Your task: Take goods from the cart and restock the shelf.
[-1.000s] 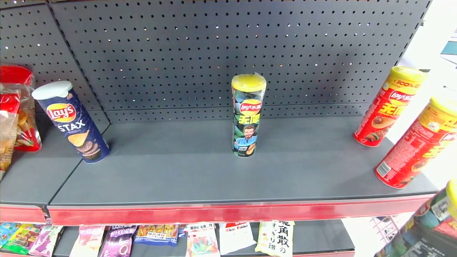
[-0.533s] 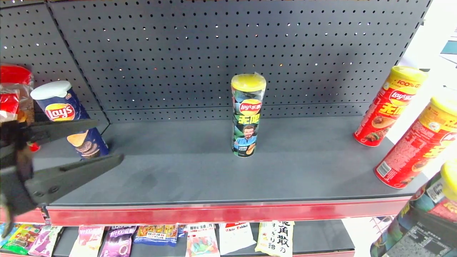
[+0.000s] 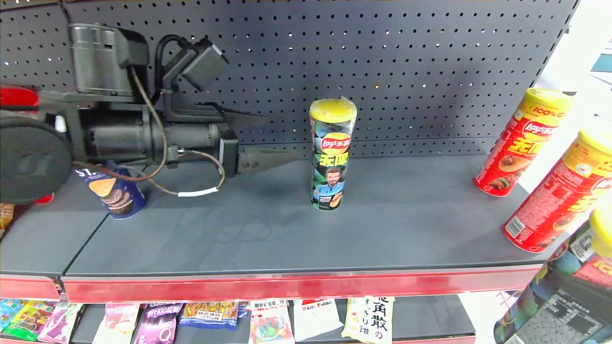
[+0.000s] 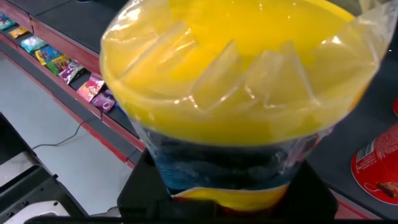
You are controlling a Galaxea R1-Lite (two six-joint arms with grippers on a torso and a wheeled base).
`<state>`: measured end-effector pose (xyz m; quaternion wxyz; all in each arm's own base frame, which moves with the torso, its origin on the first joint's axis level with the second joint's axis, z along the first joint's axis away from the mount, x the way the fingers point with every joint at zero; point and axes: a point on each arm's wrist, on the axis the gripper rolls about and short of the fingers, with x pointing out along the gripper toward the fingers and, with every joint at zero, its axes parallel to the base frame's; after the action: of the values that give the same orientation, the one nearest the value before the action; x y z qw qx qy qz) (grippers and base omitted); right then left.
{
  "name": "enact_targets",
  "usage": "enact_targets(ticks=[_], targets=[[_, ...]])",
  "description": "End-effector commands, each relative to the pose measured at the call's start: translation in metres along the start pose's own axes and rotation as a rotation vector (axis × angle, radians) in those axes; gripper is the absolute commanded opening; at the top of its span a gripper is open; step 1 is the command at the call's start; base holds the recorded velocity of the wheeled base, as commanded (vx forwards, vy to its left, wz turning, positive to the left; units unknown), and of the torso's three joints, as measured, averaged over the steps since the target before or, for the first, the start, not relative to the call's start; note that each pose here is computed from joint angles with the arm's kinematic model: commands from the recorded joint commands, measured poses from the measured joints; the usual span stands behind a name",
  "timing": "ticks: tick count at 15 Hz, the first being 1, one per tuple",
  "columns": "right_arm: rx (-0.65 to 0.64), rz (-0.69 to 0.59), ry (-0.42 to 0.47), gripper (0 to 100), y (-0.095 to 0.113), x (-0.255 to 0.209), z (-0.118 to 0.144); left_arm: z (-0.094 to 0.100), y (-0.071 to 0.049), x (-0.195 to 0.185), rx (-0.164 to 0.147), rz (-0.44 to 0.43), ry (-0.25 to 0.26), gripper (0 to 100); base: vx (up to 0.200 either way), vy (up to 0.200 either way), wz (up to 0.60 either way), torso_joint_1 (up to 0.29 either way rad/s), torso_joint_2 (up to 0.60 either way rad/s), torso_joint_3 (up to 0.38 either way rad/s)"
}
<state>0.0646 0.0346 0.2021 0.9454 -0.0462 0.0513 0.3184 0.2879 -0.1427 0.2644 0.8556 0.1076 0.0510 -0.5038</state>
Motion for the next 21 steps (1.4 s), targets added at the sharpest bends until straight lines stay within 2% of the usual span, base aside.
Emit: enact_targets(ticks=[1,4,7,11,15,21], targets=[[-0.001,-0.002,-0.001,0,0.0,0.0,0.001,-0.014,0.016,0.043,0.004,-0.031,0.025,100,0.0,0.0,0.0,0.0,0.0,0.0],[-0.002,-0.005,-0.005,0,-0.001,0.0,0.002,-0.015,0.023,0.056,0.011,-0.036,0.02,100,0.0,0.0,0.0,0.0,0.0,0.0],[-0.002,-0.005,-0.005,0,-0.001,0.0,0.002,-0.013,0.021,0.072,0.024,-0.058,0.007,100,0.0,0.0,0.0,0.0,0.0,0.0],[-0.001,-0.008,-0.005,0,-0.001,0.0,0.002,-0.017,0.021,0.092,0.026,-0.082,0.006,100,0.0,0.0,0.0,0.0,0.0,0.0],[-0.001,-0.008,-0.003,0,-0.001,0.0,0.002,-0.018,0.03,0.108,0.034,-0.08,-0.009,100,0.0,0.0,0.0,0.0,0.0,0.0],[0.0,-0.014,0.0,0,-0.001,0.001,0.002,-0.019,0.027,0.129,0.039,-0.105,-0.024,100,0.0,0.0,0.0,0.0,0.0,0.0]])
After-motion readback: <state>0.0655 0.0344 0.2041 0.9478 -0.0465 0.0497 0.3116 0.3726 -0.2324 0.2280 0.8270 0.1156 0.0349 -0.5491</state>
